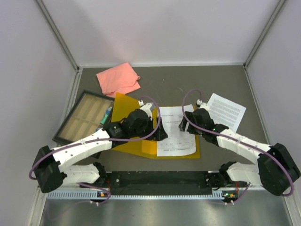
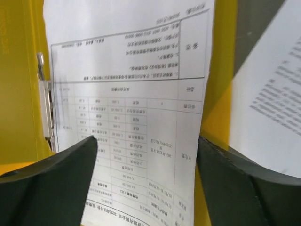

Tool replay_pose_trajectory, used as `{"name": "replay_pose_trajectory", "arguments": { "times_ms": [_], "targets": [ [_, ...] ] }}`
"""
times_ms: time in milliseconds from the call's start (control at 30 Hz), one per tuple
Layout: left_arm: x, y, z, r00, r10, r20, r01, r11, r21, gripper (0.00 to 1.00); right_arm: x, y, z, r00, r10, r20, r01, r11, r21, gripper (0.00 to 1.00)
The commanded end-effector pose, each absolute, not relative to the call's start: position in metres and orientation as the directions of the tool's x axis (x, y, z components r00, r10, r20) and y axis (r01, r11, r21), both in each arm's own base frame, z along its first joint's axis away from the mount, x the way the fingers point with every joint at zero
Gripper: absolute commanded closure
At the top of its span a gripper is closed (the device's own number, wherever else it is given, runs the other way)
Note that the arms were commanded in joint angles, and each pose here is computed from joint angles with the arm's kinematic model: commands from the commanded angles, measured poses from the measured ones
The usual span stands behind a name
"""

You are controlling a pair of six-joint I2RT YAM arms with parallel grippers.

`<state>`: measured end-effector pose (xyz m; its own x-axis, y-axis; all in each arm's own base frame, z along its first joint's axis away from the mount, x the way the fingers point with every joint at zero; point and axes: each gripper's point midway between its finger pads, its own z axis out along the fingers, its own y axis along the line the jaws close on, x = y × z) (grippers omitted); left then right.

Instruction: Put the files into the folder

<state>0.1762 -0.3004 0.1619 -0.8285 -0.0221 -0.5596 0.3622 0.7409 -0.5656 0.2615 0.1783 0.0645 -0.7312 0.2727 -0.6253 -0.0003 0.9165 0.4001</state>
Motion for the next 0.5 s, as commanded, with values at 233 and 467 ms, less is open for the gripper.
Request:
{"name": "replay_pose_trajectory", "arguments": {
  "times_ms": [233, 467],
  "targets": [
    [0.204, -0.388, 0.239, -0.759, -0.033, -0.65, 0.52, 0.571, -0.635, 0.19, 0.292, 0.058, 0.139, -0.533, 0.463, -0.708, 0.265, 0.886, 0.38, 0.01],
    [0.242, -0.465, 0.195, -0.698, 0.051, -0.714, 0.539, 0.694, -0.477, 0.21, 0.305, -0.032, 0.132, -0.377, 0.689, -0.619, 0.526, 0.71, 0.469, 0.02]
  ]
}}
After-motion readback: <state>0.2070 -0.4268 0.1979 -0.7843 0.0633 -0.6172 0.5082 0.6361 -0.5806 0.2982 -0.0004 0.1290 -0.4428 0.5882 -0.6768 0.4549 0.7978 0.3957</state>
